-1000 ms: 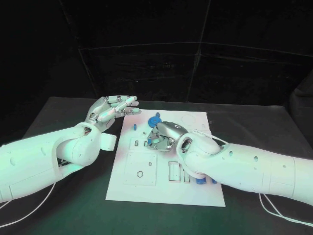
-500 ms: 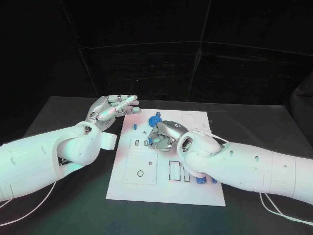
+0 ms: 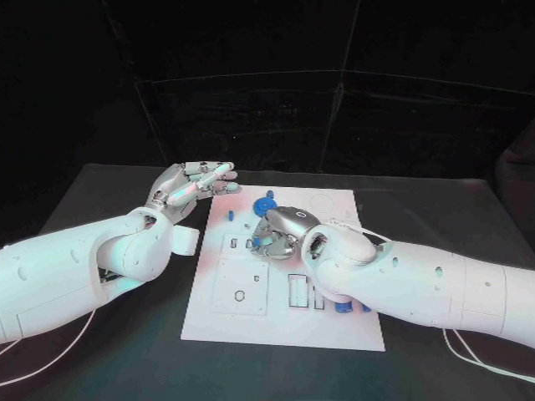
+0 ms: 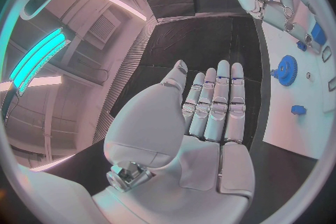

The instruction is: Assemble the parts on the task board

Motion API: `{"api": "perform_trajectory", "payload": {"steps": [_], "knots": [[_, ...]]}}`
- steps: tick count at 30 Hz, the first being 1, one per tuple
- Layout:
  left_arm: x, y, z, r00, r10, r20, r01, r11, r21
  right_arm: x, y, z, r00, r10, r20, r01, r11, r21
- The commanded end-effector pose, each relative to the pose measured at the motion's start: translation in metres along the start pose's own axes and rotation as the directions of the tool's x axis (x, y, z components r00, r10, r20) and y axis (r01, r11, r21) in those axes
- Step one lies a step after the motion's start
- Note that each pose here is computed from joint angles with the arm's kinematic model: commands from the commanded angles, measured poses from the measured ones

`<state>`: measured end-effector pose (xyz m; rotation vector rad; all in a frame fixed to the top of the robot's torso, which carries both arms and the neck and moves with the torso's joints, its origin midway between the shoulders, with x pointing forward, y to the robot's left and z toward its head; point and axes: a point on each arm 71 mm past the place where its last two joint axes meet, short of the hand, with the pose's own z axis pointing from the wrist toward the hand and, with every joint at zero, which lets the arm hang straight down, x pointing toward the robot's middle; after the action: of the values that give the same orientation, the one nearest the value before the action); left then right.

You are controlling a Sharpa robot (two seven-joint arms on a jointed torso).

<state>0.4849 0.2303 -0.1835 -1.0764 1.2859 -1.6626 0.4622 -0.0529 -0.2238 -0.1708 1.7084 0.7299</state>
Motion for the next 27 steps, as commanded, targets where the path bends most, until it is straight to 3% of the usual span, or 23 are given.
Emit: {"api": "perform_trajectory", "payload": {"steps": [1,16,24,27], "knots": [[0.0016,-0.0012,0.0006,1.0,-0.01,-0.013,0.01,1.0,0.005,0.009,-0.006,-0.003,0.997,-0.041,-0.059,0.043,0.998,0.043],[0.0009,-0.0014,0.0003,1.0,-0.008,-0.011,0.008,1.0,0.005,0.006,-0.004,-0.003,0.999,-0.03,-0.015,0.031,0.998,0.055],[0.0008,-0.0013,0.0003,1.0,-0.009,-0.011,0.009,1.0,0.005,0.0,-0.002,-0.004,0.997,0.005,0.077,-0.008,0.999,0.045],[0.0003,-0.0011,0.0005,1.0,-0.008,-0.011,0.008,1.0,0.003,-0.004,0.0,-0.005,0.99,0.038,0.135,-0.041,0.999,0.019]]}}
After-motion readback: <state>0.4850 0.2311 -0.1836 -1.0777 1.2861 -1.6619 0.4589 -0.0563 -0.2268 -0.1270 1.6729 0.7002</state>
